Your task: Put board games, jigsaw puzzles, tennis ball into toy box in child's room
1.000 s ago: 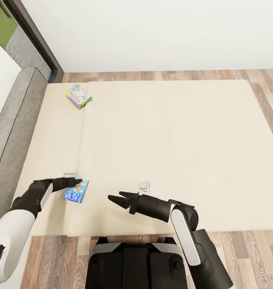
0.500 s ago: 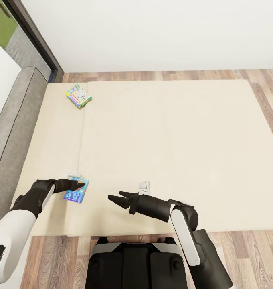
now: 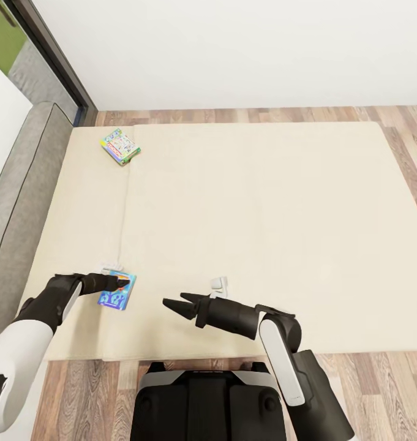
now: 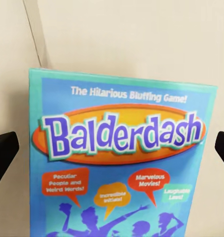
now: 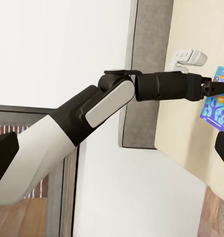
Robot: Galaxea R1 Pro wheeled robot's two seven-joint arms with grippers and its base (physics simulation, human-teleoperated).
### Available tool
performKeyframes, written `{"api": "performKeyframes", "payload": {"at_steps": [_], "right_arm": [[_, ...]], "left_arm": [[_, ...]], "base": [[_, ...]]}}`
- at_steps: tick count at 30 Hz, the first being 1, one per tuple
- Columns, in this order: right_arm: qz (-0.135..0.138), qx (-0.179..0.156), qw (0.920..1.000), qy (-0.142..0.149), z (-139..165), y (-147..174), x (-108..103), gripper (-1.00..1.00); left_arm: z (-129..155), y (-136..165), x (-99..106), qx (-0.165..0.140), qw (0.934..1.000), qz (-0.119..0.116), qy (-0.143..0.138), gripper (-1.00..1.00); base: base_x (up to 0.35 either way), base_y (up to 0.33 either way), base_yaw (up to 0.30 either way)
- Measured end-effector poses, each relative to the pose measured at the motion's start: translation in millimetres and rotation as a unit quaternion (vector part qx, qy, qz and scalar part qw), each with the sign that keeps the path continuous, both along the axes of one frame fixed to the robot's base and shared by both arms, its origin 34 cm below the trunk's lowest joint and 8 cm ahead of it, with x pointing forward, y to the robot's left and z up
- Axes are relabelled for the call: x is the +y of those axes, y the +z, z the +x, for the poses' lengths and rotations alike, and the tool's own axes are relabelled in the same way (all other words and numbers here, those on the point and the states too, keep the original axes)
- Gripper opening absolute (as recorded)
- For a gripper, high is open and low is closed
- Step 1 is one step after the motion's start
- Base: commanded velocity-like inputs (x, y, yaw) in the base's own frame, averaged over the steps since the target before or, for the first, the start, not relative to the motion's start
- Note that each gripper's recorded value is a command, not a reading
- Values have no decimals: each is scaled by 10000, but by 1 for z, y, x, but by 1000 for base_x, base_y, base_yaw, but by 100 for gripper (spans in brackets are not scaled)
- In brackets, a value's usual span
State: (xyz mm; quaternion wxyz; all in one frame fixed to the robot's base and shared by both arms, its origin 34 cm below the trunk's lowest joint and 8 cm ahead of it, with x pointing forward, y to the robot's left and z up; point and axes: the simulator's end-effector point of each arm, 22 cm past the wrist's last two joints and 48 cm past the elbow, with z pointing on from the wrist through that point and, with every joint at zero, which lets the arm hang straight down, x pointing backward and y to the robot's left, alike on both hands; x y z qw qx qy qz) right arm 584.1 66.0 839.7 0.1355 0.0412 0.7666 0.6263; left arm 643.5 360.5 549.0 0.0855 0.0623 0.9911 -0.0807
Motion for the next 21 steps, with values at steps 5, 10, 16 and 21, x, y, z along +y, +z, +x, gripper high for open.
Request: {"api": "performKeyframes", "payload": {"at_steps": [5,10,16,21], "right_arm": [[-3,-9,10000,20,-1,0,1,100],[-7,4,10000,23,-1,-1,2,100],[-19,43,10000,23,-3,-5,2,100],[-21,82,10000,23,-4,-9,2,100]], "left_arm": [[0,1,5,-3,10000,30,-1,100],[-1,0,7,10,10000,45,-3,100],[-4,-4,8,46,10000,48,-2,100],[-8,-8,8,85,10000,50,-5,100]], "base": [[0,0,0],[0,0,0],[0,0,0],[0,0,0]]}}
